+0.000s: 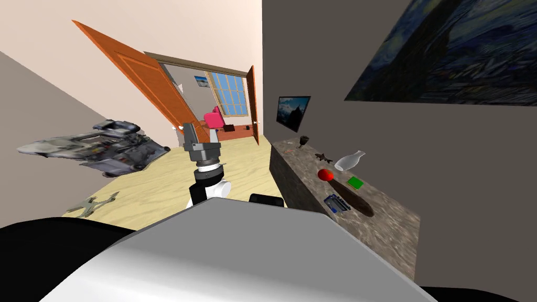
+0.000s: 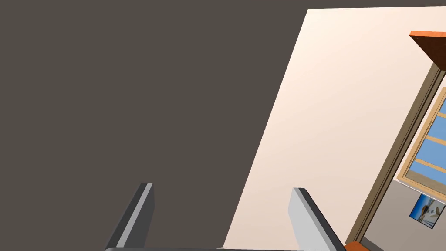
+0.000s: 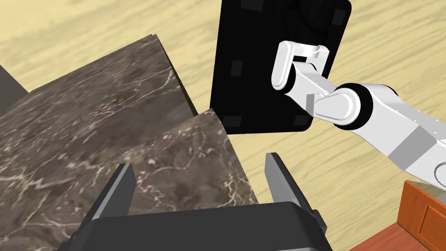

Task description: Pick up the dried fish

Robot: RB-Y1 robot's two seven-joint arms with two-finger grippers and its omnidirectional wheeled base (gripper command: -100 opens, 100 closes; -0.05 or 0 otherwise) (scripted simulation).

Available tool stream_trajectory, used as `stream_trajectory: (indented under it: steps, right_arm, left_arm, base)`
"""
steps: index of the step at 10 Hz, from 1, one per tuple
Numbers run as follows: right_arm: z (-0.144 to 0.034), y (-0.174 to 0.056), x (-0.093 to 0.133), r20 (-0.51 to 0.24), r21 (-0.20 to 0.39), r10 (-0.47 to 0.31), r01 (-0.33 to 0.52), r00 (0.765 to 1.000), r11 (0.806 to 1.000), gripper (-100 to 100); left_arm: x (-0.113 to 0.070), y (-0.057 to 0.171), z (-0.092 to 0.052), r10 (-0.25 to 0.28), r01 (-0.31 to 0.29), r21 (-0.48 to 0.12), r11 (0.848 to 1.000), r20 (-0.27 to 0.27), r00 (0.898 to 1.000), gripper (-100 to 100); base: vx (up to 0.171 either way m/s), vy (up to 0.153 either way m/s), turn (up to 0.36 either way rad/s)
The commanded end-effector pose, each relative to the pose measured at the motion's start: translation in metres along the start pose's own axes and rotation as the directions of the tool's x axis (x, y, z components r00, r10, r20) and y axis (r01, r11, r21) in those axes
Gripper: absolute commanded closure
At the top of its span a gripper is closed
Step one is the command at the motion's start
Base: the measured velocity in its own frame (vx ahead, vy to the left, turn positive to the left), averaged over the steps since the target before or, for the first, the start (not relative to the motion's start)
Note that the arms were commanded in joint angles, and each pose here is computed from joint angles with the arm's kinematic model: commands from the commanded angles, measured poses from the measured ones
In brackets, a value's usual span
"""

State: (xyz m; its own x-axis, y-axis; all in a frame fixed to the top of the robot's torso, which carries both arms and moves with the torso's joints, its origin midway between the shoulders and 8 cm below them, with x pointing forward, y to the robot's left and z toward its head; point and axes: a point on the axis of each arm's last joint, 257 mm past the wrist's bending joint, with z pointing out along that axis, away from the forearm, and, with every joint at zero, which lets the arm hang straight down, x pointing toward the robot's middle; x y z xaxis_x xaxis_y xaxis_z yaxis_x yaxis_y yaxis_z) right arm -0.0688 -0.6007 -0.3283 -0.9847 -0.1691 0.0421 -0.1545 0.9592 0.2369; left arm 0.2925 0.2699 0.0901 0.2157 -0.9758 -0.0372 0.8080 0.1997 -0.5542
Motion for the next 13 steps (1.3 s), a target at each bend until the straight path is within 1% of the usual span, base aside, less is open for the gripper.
stream_trajectory:
  steps: [1, 3, 4, 5, 7, 8, 9, 10, 11, 13]
  right_arm:
    - [-0.021, -0.015, 0.001, -0.024, 0.037, -0.007, 0.008, 1.0, 0.999, -100]
    - [-0.056, -0.042, -0.002, -0.065, 0.098, -0.02, 0.027, 0.998, 0.995, -100]
    - [-0.068, -0.048, -0.005, -0.077, 0.111, -0.025, 0.034, 0.997, 0.993, -100]
    - [-0.075, -0.05, -0.008, -0.084, 0.11, -0.029, 0.038, 0.996, 0.993, -100]
    - [-0.081, -0.046, -0.014, -0.087, 0.091, -0.034, 0.042, 0.996, 0.995, -100]
    - [-0.081, -0.043, -0.016, -0.086, 0.081, -0.036, 0.043, 0.996, 0.996, -100]
    - [-0.081, -0.045, -0.015, -0.086, 0.089, -0.036, 0.043, 0.996, 0.995, -100]
    - [-0.081, -0.045, -0.016, -0.085, 0.087, -0.036, 0.043, 0.996, 0.995, 0]
    - [-0.072, -0.044, -0.01, -0.077, 0.087, -0.032, 0.039, 0.996, 0.995, -100]
    - [-0.06, -0.043, -0.003, -0.068, 0.087, -0.027, 0.033, 0.997, 0.996, -100]
  left_arm:
    - [0.0, 0.0, 0.0, 0.0, 0.0, 0.0, 1.0, 0.0, 1.0, 0]
    - [0.0, 0.0, 0.0, 0.0, 0.0, 0.0, 1.0, 0.0, 1.0, 0]
    - [0.0, 0.0, 0.0, 0.0, 0.0, 0.0, 1.0, 0.0, 1.0, 0]
    - [0.0, 0.0, 0.0, 0.0, 0.0, 0.0, 1.0, 0.0, 1.0, 0]
    - [0.0, 0.0, 0.0, 0.0, 0.0, 0.0, 1.0, 0.0, 1.0, 0]
    - [0.0, 0.0, 0.0, 0.0, 0.0, 0.0, 1.0, 0.0, 1.0, 0]
    - [0.0, 0.0, 0.0, 0.0, 0.0, 0.0, 1.0, 0.0, 1.0, 0]
    - [0.0, 0.0, 0.0, 0.0, 0.0, 0.0, 1.0, 0.0, 1.0, 0]
    - [0.0, 0.0, 0.0, 0.0, 0.0, 0.0, 1.0, 0.0, 1.0, 0]
    - [0.0, 0.0, 0.0, 0.0, 0.0, 0.0, 1.0, 0.0, 1.0, 0]
  base:
    - [0.152, -0.027, 0.153]
    - [0.196, 0.002, 0.256]
    - [0.261, 0.018, 0.289]
    - [0.28, 0.046, 0.217]
    - [0.304, 0.078, 0.166]
    - [0.243, 0.103, 0.108]
    - [0.091, 0.041, 0.019]
    - [0.021, 0.007, 0.001]
    - [0.003, -0.001, 0.046]
    - [-0.017, -0.014, 0.054]
